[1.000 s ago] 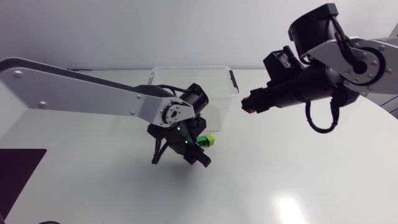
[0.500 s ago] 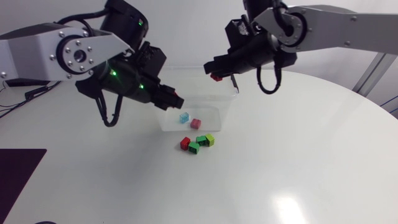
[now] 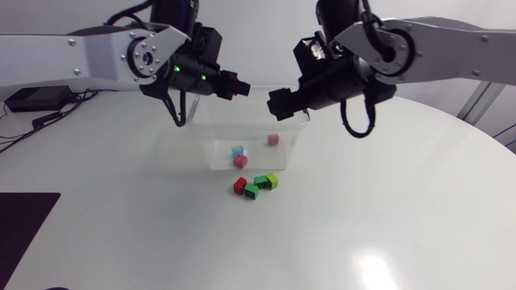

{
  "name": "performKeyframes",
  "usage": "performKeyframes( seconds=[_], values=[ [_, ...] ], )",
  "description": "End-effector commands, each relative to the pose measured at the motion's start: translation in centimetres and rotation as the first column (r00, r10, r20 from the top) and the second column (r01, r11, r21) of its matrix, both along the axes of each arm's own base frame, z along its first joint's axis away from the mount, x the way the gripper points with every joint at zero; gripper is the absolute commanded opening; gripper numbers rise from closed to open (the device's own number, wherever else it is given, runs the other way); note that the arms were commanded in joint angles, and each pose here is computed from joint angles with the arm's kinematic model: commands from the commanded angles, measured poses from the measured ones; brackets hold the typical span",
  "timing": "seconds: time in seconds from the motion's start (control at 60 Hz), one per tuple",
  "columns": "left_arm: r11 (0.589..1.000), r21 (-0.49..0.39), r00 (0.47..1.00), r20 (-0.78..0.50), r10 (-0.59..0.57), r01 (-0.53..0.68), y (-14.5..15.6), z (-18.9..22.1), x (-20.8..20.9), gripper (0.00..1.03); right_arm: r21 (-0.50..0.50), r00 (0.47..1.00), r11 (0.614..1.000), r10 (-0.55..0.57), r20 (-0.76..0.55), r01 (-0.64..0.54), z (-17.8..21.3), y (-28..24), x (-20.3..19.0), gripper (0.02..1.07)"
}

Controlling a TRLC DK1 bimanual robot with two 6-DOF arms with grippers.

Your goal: Place the duplo bricks in the container

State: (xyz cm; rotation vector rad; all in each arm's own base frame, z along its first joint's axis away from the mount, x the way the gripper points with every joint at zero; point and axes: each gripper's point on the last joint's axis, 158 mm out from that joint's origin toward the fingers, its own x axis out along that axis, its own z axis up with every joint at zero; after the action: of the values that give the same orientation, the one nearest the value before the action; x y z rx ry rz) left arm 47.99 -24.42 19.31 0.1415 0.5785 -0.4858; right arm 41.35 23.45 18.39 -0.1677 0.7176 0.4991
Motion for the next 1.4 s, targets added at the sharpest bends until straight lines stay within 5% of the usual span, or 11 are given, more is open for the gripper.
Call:
performKeyframes(
  seconds=[0.0, 0.133, 0.283, 0.6, 0.9, 1.1, 1.383],
  values=[
    [0.999, -0.006, 0.999, -0.016, 0.041, -0.041, 0.0, -1.5, 1.9, 0.36, -0.038, 0.999, 0.999, 0.036, -0.025, -0.037, -1.4, -0.8, -3.2, 0.95],
    [0.995, 0.022, 0.995, -0.02, 0.093, -0.092, 1.0, -3.2, 4.2, 0.7, -0.089, 0.993, 0.993, 0.073, -0.092, -0.081, -5.5, -1.8, -7.2, 0.95],
    [0.994, 0.02, 0.994, -0.007, 0.107, -0.107, 1.4, -2.5, 4.3, 0.86, -0.127, 0.986, 0.987, 0.081, -0.144, -0.1, -10.0, -2.4, -8.3, 0.95],
    [0.998, 0.01, 0.995, 0.076, 0.057, -0.058, 3.2, 3.7, -3.3, 0.86, -0.21, 0.976, 0.969, 0.085, -0.2, -0.128, -17.2, -1.5, -7.1, 0.89],
    [0.984, 0.17, 0.991, -0.127, -0.031, 0.053, 6.3, -4.2, -12.1, 0.86, -0.258, 0.967, 0.957, 0.064, -0.245, -0.129, -20.9, -0.3, -5.4, 0.78],
    [0.979, 0.184, 0.983, -0.173, -0.059, 0.091, 6.8, -6.5, -14.3, 0.86, -0.254, 0.967, 0.96, 0.051, -0.248, -0.116, -20.7, 0.7, -3.6, 0.78],
    [0.973, 0.191, 0.97, -0.228, -0.087, 0.132, 7.2, -8.9, -16.2, 0.83, -0.281, 0.957, 0.953, 0.027, -0.288, -0.112, -22.4, 0.8, -2.9, 0.55]
  ],
)
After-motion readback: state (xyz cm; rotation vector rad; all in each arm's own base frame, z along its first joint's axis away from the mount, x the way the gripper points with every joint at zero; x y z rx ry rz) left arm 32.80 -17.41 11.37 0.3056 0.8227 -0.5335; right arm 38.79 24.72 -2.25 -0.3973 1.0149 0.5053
